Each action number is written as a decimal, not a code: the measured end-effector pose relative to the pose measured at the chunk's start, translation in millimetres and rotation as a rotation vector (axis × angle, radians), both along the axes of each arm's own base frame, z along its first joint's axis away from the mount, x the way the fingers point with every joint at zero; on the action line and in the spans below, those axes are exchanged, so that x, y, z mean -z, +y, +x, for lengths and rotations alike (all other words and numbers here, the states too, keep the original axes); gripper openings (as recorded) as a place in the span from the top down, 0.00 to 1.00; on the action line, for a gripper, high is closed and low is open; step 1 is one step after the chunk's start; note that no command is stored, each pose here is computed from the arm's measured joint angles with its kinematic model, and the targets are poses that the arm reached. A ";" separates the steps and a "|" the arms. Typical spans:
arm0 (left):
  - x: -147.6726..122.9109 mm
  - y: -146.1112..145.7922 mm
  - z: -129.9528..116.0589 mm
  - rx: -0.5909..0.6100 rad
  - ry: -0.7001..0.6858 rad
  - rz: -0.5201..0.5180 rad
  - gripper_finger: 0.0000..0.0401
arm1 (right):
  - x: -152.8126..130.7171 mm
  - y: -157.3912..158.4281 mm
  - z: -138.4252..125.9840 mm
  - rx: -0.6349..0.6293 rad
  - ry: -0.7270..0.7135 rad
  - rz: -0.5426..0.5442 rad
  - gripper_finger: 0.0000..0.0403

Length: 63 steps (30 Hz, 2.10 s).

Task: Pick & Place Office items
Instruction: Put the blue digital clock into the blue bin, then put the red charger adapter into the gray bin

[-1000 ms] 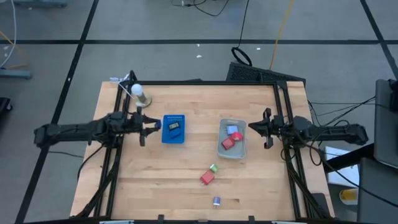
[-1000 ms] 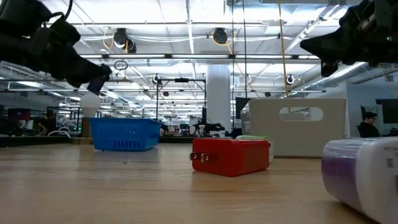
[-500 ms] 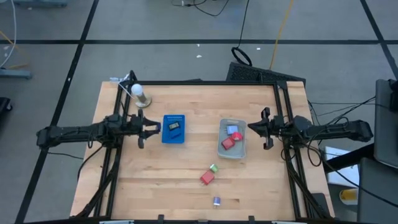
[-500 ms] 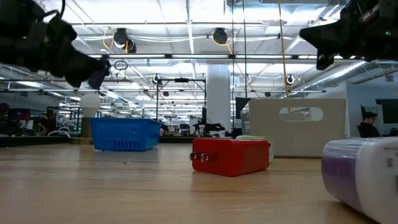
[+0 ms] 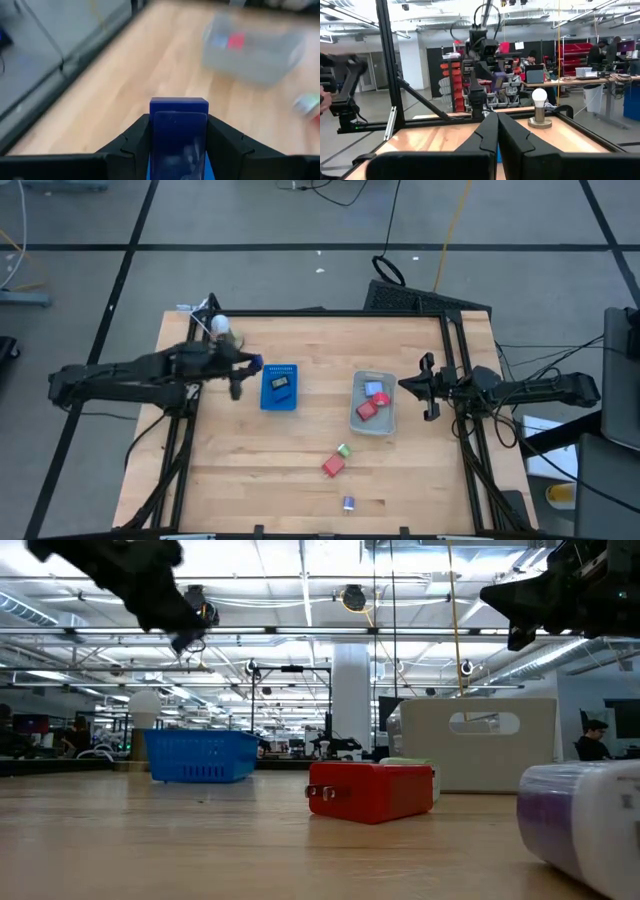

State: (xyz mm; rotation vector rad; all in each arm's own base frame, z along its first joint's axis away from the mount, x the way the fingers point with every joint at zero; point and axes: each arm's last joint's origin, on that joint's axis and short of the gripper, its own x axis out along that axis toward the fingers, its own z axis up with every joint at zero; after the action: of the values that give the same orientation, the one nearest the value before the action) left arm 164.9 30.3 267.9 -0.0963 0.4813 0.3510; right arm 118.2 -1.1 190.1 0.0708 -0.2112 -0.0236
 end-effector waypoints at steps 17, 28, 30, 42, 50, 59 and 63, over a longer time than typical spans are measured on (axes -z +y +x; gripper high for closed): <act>111.3 19.8 93.4 -0.006 0.473 -0.169 0.63 | 2.7 -0.1 2.2 0.005 0.028 -0.019 1.00; 118.0 20.3 96.0 -0.011 0.490 -0.177 0.63 | 2.6 -0.1 2.1 0.007 0.027 -0.028 1.00; 116.8 19.9 94.9 -0.006 0.487 -0.181 0.54 | 2.6 -0.1 2.1 0.007 0.027 -0.028 1.00; 47.0 9.2 66.4 0.115 0.244 -0.095 0.08 | 2.6 -0.1 2.2 0.007 0.028 -0.028 1.00; -6.6 -7.2 21.7 0.162 0.020 0.021 0.78 | 2.6 -0.2 2.1 0.008 0.027 -0.031 1.00; -5.4 -18.7 -13.9 0.111 -0.137 0.096 0.99 | 2.4 -0.1 2.1 0.007 0.024 -0.028 1.00; 19.0 -19.5 -25.6 0.089 -0.220 0.092 0.99 | 2.3 -0.1 2.1 0.007 0.024 -0.028 1.00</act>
State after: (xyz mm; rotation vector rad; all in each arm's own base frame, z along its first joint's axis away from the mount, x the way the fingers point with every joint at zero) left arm 139.3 10.8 249.0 -0.0236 0.2509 0.2715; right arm 120.3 -1.2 187.9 0.0418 -0.1882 -0.0282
